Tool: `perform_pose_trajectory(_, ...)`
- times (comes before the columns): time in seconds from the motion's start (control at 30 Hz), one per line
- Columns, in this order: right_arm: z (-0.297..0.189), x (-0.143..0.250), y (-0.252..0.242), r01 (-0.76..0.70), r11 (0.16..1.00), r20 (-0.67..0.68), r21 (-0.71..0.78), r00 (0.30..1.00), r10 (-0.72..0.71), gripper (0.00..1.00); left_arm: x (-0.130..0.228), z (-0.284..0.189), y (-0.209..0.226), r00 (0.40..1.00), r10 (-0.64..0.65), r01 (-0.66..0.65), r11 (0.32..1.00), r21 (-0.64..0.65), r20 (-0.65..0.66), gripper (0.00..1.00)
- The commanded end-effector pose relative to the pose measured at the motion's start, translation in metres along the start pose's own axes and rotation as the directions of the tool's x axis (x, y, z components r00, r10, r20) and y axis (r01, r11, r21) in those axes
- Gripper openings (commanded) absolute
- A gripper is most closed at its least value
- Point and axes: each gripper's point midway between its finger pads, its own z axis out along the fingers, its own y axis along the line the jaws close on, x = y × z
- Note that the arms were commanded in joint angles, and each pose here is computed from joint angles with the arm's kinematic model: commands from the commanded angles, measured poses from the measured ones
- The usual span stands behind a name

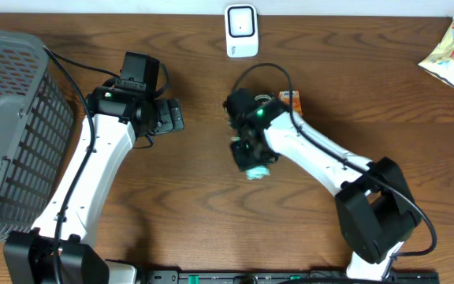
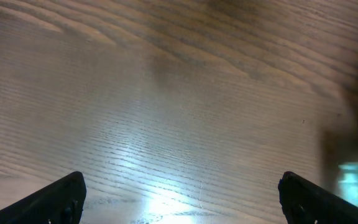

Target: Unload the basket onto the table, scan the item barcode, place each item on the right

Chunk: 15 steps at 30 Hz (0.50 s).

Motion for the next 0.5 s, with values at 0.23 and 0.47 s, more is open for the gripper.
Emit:
perform_pose_trajectory(0.23,-0.016,0.011,0.072,0.020,0.711,-0.028,-0.702,0.998,-0.055,0.01,-0.002,-0.001,0.004,1.000,0.002,-0.002,1.000,-0.014,0.003,0.98)
perform_pose_trajectory(0.47,0.023,0.023,0.021,-0.195,0.710,-0.131,-0.676,0.981,0.145,0.03,-0.002,-0.001,0.004,1.000,0.002,-0.002,1.000,-0.014,0.003,0.98)
